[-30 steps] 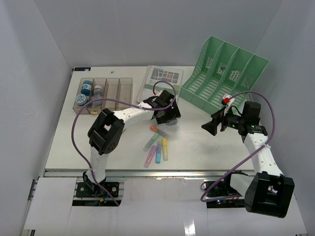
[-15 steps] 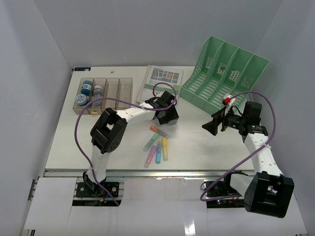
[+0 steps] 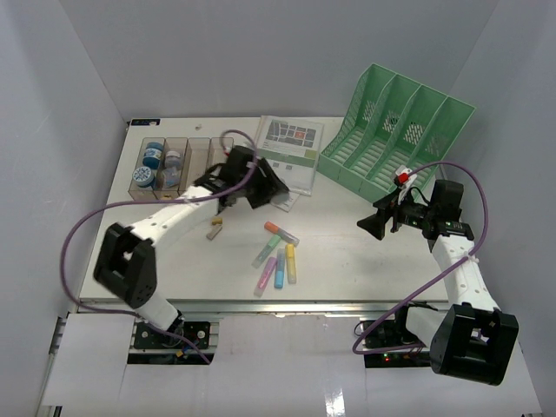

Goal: Organize the desk

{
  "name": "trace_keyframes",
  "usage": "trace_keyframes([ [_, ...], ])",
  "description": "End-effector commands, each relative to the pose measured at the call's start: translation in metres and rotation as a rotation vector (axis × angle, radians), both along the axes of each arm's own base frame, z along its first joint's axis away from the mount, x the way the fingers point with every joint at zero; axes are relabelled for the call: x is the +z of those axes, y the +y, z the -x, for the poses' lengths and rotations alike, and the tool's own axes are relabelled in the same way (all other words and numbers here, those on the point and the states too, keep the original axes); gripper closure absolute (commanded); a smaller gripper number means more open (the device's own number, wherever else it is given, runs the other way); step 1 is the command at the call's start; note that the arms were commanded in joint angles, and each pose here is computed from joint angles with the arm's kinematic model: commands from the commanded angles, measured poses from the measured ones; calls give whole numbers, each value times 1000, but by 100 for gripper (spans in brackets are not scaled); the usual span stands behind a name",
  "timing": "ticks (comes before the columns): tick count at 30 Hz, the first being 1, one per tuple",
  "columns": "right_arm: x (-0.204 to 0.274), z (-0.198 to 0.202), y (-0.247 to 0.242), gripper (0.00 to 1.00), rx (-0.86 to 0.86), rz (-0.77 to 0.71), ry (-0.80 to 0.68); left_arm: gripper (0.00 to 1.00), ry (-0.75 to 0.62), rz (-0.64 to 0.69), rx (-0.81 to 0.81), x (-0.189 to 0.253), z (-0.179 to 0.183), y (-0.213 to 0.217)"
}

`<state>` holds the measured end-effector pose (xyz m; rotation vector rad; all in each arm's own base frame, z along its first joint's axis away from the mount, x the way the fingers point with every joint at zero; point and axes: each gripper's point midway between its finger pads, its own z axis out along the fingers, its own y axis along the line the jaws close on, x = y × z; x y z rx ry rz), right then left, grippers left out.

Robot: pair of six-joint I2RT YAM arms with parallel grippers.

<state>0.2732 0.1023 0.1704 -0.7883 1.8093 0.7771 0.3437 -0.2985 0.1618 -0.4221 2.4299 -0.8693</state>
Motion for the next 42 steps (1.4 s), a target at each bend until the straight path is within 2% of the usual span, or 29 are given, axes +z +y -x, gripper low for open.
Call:
trace_keyframes([
  [1, 7, 3, 2, 4, 27, -13, -38, 78, -106, 185, 247, 65, -21, 113],
  [4, 8, 4, 2, 4, 29, -14, -42, 79, -109, 226, 434, 69, -29, 191],
  [10, 8, 4, 2, 4, 29, -13, -45, 80, -85, 235, 759, 62, -32, 308],
  [13, 7, 4, 2, 4, 30, -14, -41, 80, 15, 246, 825, 42, -44, 331],
  [17, 6, 3, 1, 4, 27, -9, -40, 80, 105, 271, 846, 24, -61, 337],
  [29, 2, 2, 0, 3, 29, 1, -37, 76, 122, 201, 909, 6, -82, 359],
  [42, -1, 1, -1, 3, 26, 7, -31, 69, 140, 214, 895, -8, -98, 361],
])
